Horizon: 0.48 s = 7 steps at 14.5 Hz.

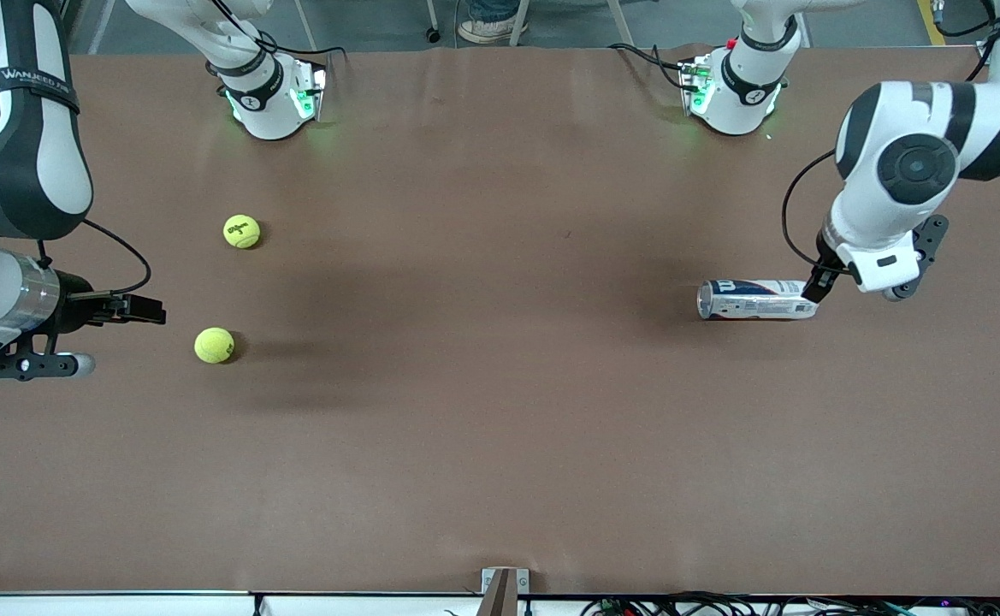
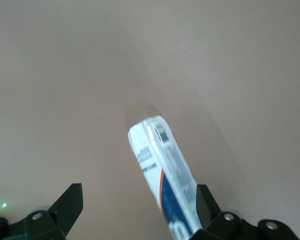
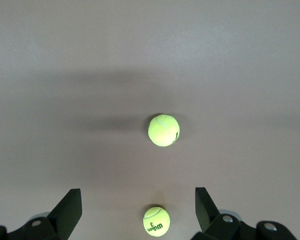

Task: Insert tennis ball vertically with right arm
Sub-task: 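Grasp the can with the left gripper while the right gripper lowers to ball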

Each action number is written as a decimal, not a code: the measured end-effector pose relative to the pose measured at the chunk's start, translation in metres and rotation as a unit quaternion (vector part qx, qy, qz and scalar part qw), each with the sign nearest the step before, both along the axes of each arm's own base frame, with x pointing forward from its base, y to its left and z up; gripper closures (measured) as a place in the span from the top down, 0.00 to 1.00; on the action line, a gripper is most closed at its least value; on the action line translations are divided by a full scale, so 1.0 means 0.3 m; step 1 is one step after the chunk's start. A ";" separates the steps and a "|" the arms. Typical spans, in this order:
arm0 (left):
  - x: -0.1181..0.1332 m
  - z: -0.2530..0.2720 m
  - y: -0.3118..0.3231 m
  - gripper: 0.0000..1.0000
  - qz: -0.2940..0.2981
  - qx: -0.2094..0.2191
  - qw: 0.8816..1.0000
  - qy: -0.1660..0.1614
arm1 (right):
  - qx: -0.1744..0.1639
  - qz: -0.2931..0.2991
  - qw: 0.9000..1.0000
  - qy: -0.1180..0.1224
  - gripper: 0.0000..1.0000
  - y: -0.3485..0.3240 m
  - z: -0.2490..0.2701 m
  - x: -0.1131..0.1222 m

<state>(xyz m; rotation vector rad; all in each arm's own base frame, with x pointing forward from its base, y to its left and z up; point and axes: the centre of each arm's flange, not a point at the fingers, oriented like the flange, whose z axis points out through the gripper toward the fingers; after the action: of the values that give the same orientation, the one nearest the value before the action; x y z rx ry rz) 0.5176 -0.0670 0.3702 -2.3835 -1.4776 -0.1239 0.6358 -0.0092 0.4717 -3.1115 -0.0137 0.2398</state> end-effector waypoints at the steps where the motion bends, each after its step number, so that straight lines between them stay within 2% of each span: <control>1: 0.004 -0.056 -0.019 1.00 0.028 0.028 0.999 -0.009 | 0.000 0.000 1.000 -0.012 1.00 0.000 0.005 0.010; 2: 0.007 -0.123 -0.044 1.00 0.052 0.054 0.997 -0.017 | -0.001 0.000 1.000 -0.024 1.00 0.001 0.009 0.021; 4: 0.005 -0.260 -0.089 1.00 0.083 0.091 0.992 -0.029 | -0.001 -0.001 0.999 -0.035 1.00 -0.002 0.008 0.031; 7: -0.003 -0.410 -0.128 1.00 0.111 0.117 0.986 -0.043 | -0.001 -0.001 1.000 -0.027 1.00 -0.004 -0.039 0.044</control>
<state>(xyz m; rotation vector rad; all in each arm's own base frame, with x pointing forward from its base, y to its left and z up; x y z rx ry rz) 0.5168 -0.1054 0.2472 -2.0368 -1.6569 -0.3302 0.6491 -0.0105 0.4601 -3.1192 -0.0105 0.1556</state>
